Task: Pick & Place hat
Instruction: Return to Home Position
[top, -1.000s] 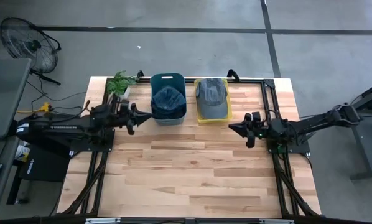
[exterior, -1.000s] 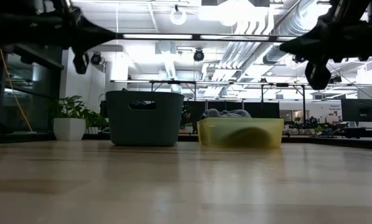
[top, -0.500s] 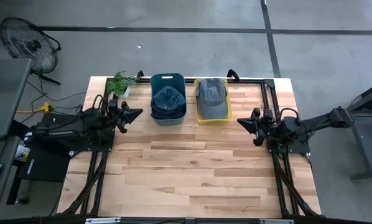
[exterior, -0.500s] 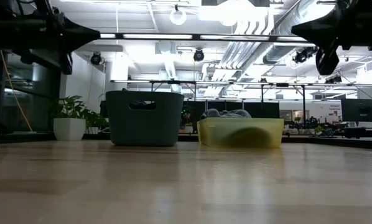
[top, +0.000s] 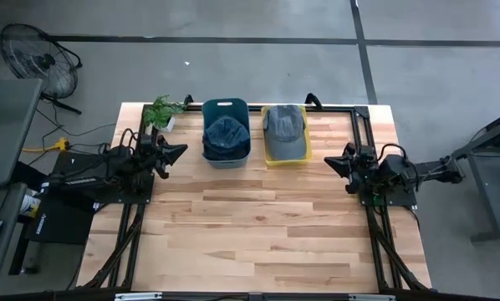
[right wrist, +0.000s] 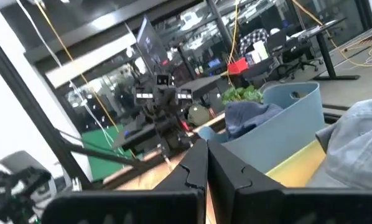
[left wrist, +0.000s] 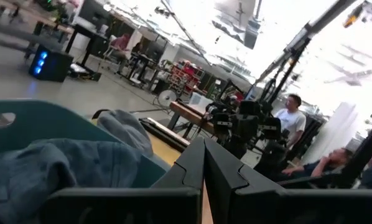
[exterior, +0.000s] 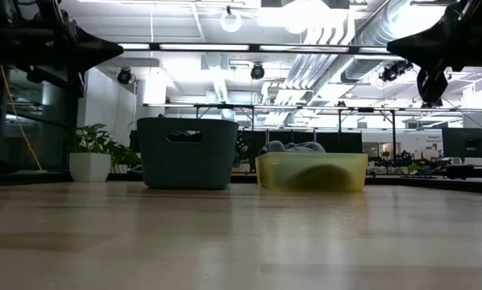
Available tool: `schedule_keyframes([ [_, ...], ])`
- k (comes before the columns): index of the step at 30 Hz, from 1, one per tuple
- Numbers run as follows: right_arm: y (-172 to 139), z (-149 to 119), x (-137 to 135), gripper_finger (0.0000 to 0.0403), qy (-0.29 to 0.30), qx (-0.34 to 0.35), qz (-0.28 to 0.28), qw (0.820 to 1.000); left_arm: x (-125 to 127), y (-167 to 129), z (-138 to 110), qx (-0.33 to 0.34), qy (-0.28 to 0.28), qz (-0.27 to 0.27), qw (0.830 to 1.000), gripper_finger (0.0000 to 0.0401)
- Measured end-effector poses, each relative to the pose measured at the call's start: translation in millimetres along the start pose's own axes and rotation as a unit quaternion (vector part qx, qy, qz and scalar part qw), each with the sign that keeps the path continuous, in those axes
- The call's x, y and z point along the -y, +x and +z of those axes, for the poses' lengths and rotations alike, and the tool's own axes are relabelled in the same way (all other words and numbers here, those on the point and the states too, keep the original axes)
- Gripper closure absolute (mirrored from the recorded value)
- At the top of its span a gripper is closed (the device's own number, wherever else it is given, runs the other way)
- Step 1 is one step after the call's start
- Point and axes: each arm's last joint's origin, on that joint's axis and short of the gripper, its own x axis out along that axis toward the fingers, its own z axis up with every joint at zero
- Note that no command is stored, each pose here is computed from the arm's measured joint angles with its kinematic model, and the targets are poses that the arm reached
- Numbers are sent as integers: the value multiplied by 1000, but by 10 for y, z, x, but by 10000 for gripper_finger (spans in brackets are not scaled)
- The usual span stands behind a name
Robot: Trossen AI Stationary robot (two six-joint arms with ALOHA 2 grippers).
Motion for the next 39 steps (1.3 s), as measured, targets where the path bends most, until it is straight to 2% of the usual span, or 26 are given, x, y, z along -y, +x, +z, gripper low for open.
schedule_keyframes([
  [5,12,-79,68,403,-27,-47,-15,998,17,-1,24,10,68,-13,998,401],
  [9,14,-121,123,403,-80,-77,-22,994,25,-1,47,24,136,-10,990,401],
  [11,16,-129,142,403,-102,-86,-21,991,26,-2,48,25,153,-10,988,401],
  [16,6,-188,185,403,-120,-132,-6,984,31,-1,36,15,163,-25,986,401],
  [19,10,-187,192,403,-138,-135,-5,981,34,-2,32,12,164,-32,986,401],
  [23,21,-178,198,403,-157,-119,-8,980,31,-1,35,14,166,-26,986,401],
  [26,50,-196,199,403,-154,-74,17,985,31,-1,35,15,170,-26,985,401],
  [29,56,-221,210,403,-160,-76,24,984,30,-1,34,14,171,-25,985,401],
  [36,56,-230,212,403,-165,-82,30,982,-10,-1,24,17,171,32,985,400],
  [39,56,-232,212,402,-165,-83,30,982,-24,-1,4,7,173,41,984,400],
])
